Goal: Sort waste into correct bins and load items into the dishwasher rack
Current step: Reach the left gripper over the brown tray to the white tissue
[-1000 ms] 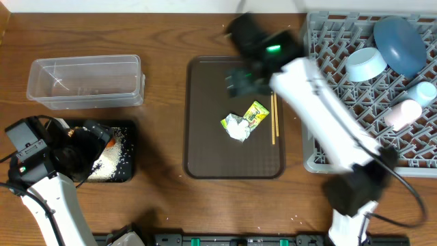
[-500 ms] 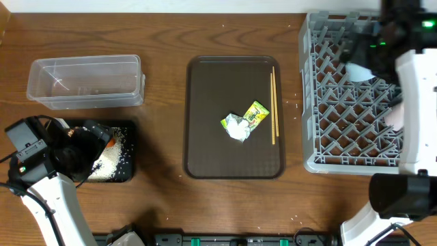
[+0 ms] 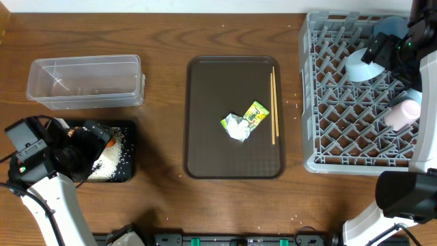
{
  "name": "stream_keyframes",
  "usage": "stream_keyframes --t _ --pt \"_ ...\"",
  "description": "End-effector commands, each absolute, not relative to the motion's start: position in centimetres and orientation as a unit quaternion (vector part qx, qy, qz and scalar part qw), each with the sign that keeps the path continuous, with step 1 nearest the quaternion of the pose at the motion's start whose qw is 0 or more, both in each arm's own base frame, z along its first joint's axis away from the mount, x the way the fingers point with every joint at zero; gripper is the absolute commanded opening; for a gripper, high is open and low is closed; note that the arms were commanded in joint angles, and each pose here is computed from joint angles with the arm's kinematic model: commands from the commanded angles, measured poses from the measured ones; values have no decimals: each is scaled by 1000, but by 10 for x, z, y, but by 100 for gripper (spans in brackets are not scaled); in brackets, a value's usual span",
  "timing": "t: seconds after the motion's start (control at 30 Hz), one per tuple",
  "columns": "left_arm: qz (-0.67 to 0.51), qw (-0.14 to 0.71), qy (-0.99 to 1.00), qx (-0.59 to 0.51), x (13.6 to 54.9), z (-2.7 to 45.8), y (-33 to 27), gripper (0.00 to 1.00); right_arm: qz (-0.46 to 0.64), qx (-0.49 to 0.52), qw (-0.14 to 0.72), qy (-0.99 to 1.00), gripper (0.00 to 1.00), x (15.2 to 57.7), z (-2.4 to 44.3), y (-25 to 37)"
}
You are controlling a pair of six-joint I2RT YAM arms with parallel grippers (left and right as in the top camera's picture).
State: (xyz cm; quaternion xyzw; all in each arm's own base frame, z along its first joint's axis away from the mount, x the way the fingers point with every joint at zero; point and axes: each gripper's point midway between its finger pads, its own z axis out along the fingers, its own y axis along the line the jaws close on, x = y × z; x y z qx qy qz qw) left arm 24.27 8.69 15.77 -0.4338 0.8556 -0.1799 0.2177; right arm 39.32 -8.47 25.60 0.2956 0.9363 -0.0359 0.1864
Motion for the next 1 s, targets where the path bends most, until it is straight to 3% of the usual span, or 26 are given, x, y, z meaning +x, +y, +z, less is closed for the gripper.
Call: stream_keyframes --t 0.0,0.5,0.67,0.97 --pt "-183 219 856 -432 243 158 87 98 -33 302 187 934 99 393 257 -85" --pt "-215 233 840 -440 253 166 83 98 -33 302 187 934 99 393 257 -85" --pt "-392 228 837 -308 262 201 12 98 -33 302 187 934 99 393 257 -86" --pt "-380 166 895 -164 254 190 -68 98 -32 299 187 935 99 394 257 -83"
